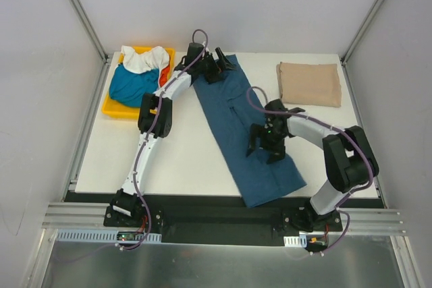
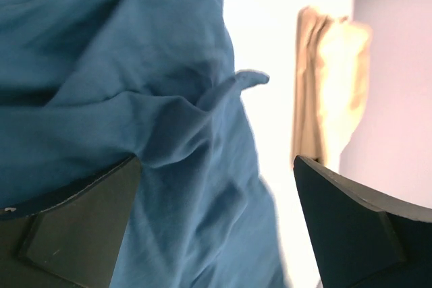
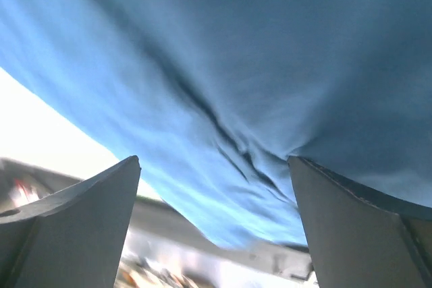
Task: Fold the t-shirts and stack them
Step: Fold the tshirt
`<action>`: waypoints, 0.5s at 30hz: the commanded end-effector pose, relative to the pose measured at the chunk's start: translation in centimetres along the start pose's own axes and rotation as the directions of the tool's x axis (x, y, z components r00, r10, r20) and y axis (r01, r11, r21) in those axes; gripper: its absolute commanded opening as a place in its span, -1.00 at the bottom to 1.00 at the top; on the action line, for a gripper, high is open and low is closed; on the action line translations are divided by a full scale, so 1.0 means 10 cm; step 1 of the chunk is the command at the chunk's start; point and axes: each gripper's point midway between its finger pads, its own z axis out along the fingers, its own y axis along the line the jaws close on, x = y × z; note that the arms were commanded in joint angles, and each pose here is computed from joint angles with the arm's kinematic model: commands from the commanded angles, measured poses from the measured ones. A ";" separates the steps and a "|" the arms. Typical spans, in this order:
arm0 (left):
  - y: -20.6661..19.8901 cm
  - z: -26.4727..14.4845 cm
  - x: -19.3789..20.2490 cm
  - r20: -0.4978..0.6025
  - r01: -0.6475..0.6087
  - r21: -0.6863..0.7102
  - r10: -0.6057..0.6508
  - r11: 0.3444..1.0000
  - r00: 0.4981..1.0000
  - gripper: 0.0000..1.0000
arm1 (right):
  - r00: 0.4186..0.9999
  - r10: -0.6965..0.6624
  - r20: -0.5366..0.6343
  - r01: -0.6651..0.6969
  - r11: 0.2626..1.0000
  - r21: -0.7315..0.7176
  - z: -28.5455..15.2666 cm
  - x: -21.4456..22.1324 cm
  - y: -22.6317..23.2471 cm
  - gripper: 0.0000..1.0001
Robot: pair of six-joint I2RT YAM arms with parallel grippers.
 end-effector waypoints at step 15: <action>-0.78 0.01 -0.42 0.133 0.053 0.352 -0.106 0.935 0.985 0.99 | 0.873 -0.471 0.126 0.480 0.875 -0.062 -0.60 0.10 0.95 0.93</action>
